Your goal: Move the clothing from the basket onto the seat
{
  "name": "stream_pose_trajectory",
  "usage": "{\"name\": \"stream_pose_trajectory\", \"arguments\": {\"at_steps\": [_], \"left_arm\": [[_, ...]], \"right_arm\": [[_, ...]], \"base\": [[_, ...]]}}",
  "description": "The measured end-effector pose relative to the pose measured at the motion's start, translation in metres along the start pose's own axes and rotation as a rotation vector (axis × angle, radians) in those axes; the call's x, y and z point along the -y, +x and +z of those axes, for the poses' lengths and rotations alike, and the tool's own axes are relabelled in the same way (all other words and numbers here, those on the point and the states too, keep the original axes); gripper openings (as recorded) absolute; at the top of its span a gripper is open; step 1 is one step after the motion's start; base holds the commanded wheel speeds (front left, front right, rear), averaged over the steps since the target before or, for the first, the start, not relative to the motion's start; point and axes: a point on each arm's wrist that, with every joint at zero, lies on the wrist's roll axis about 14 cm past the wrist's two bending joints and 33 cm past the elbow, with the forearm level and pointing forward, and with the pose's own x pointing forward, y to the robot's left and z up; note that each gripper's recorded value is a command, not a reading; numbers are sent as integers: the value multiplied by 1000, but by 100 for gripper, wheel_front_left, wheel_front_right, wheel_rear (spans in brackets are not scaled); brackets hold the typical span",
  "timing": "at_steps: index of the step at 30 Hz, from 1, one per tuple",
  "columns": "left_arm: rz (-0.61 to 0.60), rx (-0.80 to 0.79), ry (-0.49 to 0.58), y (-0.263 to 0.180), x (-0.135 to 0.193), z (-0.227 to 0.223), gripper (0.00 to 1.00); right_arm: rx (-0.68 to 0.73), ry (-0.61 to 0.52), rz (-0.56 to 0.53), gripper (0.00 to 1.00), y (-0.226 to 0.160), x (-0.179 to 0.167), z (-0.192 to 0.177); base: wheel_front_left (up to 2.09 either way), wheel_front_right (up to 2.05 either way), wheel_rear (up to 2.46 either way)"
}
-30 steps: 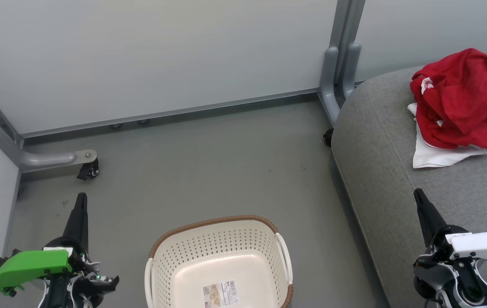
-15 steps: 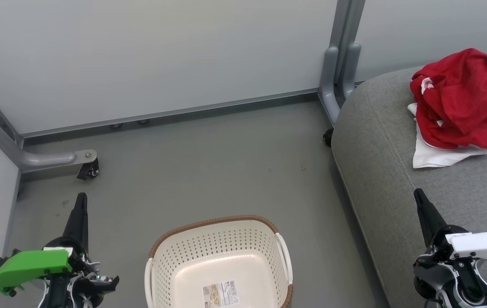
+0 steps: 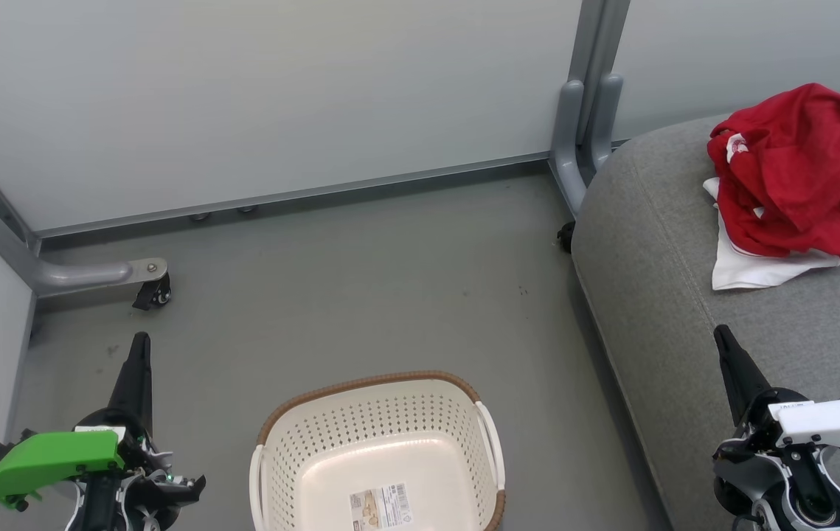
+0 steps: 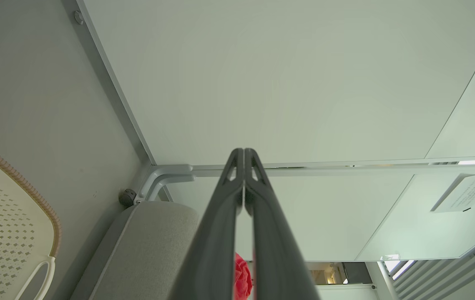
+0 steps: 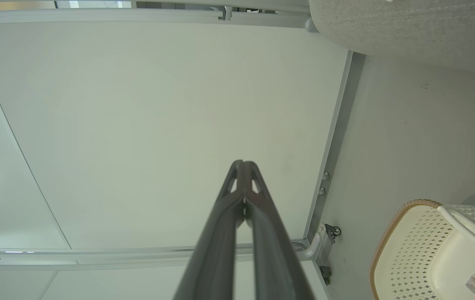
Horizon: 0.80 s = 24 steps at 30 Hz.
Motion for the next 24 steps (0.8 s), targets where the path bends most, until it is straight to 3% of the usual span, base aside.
{"name": "stream_pose_trajectory", "arguments": {"at_steps": [24], "left_arm": [[0, 0, 0, 0, 0, 0, 0]], "right_arm": [[0, 0, 0, 0, 0, 0, 0]], "base": [[0, 0, 0]]}}
